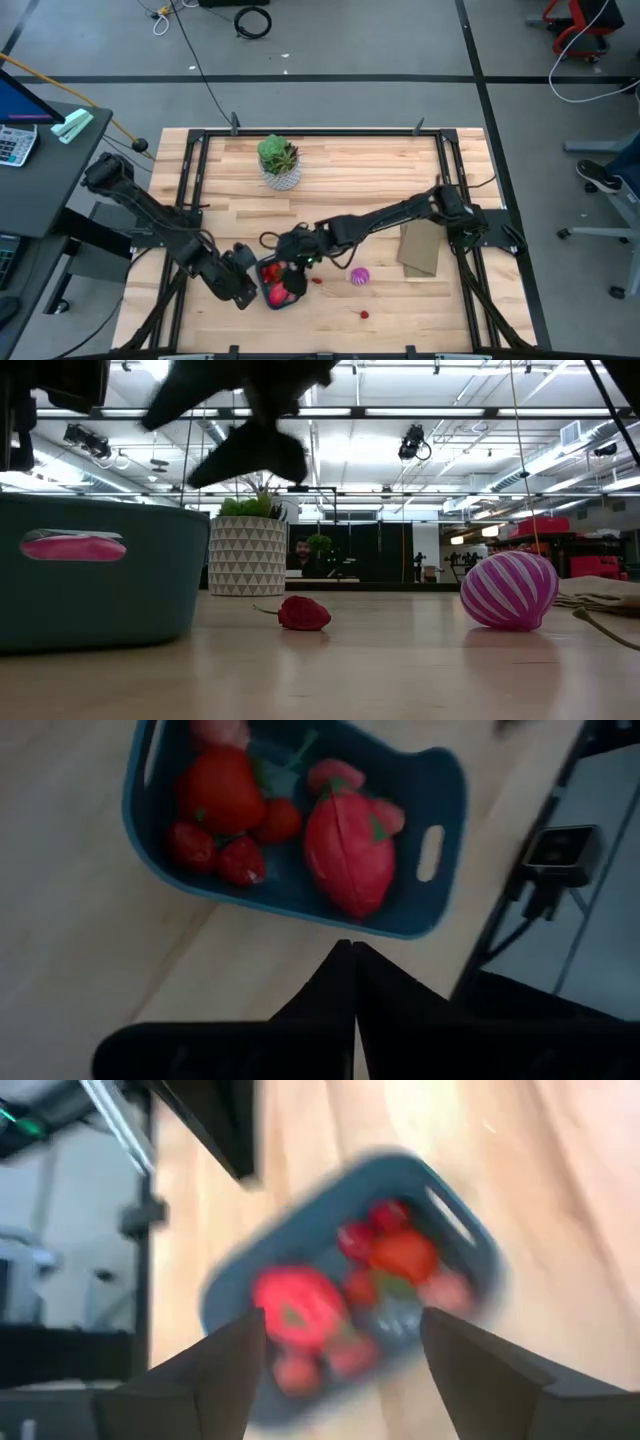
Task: Pick and placing Produce into tupperware
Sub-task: Put the left red cherry into the bin
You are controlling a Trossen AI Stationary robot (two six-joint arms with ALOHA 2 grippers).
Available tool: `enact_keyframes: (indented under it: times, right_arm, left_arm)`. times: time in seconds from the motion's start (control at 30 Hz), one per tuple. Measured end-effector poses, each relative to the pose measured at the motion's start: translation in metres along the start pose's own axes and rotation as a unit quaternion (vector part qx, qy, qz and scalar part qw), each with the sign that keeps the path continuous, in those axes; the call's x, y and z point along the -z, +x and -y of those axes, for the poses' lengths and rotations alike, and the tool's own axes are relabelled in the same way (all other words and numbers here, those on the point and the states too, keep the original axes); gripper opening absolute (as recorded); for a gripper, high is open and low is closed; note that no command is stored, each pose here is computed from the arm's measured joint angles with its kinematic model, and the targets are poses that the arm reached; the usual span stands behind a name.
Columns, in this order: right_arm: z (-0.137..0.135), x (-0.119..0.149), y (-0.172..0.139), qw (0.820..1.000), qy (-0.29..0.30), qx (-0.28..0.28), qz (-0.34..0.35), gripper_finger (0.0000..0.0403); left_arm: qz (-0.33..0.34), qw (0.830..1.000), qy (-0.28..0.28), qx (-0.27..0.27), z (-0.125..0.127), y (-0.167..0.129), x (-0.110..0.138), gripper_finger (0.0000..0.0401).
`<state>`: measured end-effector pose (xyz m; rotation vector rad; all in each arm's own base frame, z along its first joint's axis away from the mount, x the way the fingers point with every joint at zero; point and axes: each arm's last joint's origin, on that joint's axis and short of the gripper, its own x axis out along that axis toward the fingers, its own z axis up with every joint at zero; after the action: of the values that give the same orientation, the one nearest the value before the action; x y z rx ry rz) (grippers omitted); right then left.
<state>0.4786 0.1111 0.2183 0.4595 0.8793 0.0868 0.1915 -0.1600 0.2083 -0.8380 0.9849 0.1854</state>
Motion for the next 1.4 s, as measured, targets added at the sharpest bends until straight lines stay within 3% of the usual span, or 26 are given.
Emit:
enact_keyframes:
  times: [0.17,0.37,0.67,0.9,1.1,1.4]
  right_arm:
    - [-0.005,0.012,-0.025,0.996,0.017,0.040,-0.072,0.0264]
    - [-0.015,0.040,-0.003,0.990,0.005,0.076,-0.119,0.0259]
    - [-0.008,0.047,0.008,0.985,0.015,0.149,-0.089,0.0255]
    - [0.011,0.069,0.020,0.977,0.059,0.171,-0.115,0.0249]
    - [0.017,0.075,0.026,0.977,0.072,0.169,-0.109,0.0244]
    - [0.004,0.072,0.030,0.987,0.064,0.126,-0.078,0.0242]
  left_arm:
    - [0.007,0.999,-0.005,0.031,0.002,-0.015,-0.004,0.0012]
    - [0.047,0.997,0.012,0.068,0.003,-0.037,-0.011,0.0024]
    - [0.100,0.989,0.044,0.099,0.002,-0.058,-0.023,0.0006]
    - [0.130,0.977,0.062,0.158,0.011,-0.067,-0.029,0.0023]
    - [0.162,0.959,0.096,0.210,0.022,-0.072,-0.034,0.0018]
    - [0.176,0.958,0.096,0.206,0.021,-0.072,-0.041,0.0012]
